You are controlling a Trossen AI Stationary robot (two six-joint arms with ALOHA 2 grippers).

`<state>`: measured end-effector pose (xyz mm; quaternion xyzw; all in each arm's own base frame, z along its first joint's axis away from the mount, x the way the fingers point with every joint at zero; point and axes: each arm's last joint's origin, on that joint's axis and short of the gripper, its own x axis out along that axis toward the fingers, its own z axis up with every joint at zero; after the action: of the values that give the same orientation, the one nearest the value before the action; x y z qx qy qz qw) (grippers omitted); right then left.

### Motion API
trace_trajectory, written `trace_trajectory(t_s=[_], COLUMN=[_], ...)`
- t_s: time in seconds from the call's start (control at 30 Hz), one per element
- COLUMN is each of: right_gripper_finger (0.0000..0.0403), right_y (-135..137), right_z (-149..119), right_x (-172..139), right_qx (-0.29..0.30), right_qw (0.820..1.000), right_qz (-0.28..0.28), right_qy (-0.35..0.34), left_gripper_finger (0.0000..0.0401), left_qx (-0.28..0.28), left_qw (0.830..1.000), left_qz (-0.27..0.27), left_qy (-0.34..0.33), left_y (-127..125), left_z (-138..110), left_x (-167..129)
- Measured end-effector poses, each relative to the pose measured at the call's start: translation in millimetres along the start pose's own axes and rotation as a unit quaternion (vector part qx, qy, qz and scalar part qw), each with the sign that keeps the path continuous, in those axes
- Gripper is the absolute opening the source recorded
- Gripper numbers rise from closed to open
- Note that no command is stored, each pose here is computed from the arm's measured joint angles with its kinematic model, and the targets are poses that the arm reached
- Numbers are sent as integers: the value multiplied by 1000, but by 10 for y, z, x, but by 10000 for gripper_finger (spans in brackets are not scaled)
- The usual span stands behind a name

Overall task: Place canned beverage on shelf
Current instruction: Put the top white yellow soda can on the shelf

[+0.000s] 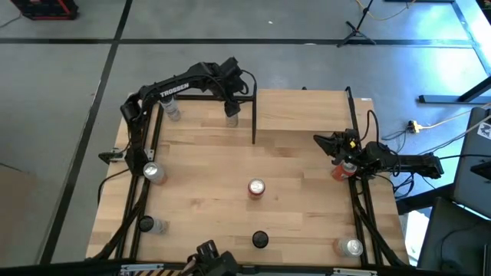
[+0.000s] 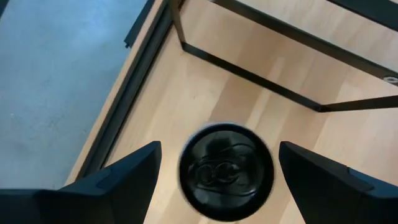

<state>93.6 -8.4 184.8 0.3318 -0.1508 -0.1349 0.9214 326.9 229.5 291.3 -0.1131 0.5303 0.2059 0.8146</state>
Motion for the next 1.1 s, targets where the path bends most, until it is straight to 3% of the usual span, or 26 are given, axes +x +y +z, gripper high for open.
trace_trajectory(t_s=[0.2, 0.6, 0.73, 0.9, 1.1], right_gripper_finger=[69, 69, 69, 69, 69], right_y=[-11, -11, -11, -11, -10], right_z=[-15, -15, -15, -15, -12], right_x=[0, 0, 0, 0, 0], right_qx=[-4, -4, -4, -4, -3], right_qw=[1000, 1000, 1000, 1000, 1000], right_qz=[-6, -6, -6, -6, -5], right_qy=[7, 7, 7, 7, 6], left_gripper_finger=[321, 317, 291, 230, 225], left_qx=[11, 14, 16, 25, 27], left_qw=[999, 999, 999, 999, 998], left_qz=[30, 26, 23, 21, 26], left_qy=[13, 40, 37, 35, 54], left_y=[19, 8, 6, 0, -32], left_z=[-32, -149, -151, -145, -131], left_x=[38, 202, 217, 214, 46])
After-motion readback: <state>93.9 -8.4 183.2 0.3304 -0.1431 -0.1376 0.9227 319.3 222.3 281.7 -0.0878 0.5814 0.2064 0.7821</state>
